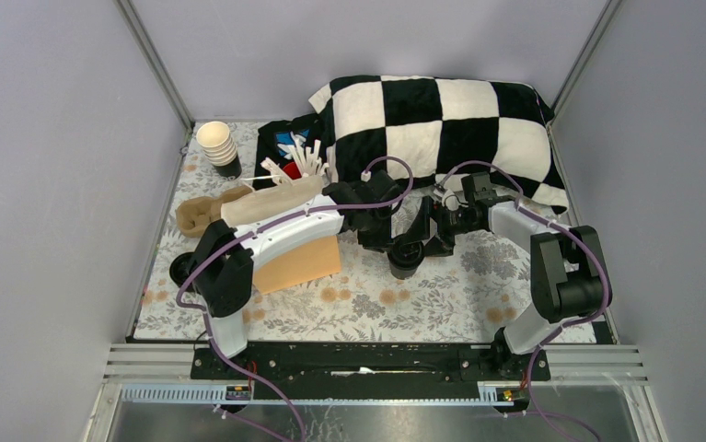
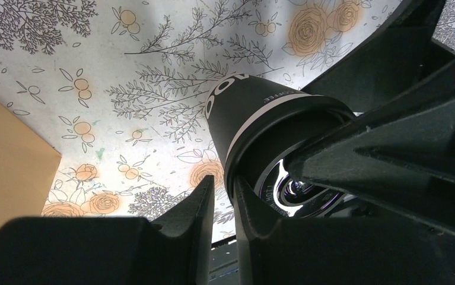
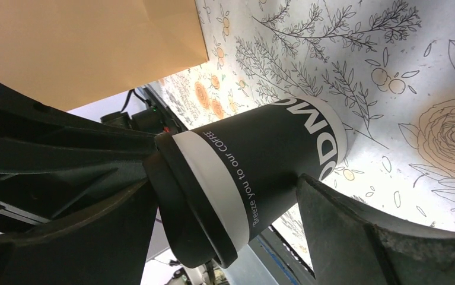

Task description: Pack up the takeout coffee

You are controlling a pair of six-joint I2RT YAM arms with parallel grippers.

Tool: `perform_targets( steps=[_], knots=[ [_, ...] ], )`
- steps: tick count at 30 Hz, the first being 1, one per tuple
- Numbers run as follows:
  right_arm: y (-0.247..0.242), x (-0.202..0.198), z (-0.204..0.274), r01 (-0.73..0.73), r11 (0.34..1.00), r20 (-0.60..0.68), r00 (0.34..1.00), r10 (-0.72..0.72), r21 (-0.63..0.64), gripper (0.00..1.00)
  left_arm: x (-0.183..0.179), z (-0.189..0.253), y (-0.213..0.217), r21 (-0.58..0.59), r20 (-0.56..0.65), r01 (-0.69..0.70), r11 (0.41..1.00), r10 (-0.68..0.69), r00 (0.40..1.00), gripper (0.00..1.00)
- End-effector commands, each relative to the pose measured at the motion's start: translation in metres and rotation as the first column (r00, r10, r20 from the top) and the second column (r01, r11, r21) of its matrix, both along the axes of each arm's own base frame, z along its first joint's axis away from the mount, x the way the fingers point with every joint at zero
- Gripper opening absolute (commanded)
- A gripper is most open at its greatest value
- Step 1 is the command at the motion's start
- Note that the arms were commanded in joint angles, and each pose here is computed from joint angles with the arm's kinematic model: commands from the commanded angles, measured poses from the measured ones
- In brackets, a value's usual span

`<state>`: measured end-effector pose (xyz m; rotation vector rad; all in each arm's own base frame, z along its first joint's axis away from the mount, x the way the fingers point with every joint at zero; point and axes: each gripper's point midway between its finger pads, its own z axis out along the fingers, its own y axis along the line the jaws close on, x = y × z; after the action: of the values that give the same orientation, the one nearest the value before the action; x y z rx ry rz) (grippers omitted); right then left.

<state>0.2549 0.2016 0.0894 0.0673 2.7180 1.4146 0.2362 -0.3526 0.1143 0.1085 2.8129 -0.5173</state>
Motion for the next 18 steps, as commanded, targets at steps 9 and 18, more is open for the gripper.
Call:
perform_targets(
  steps=[9,18],
  knots=[
    [-0.048,-0.040,-0.109,0.127,0.942,-0.259,0.942,-0.212,-0.311,0.86,-0.057,-0.111,0.073,0.310,-0.213,0.040,0.950,0.028,0.977,0.18],
    [-0.062,-0.065,-0.144,0.131,0.900,-0.306,0.912,-0.275,-0.417,0.82,-0.075,-0.141,0.089,0.366,-0.258,0.062,0.928,0.037,0.966,0.17]
  ],
)
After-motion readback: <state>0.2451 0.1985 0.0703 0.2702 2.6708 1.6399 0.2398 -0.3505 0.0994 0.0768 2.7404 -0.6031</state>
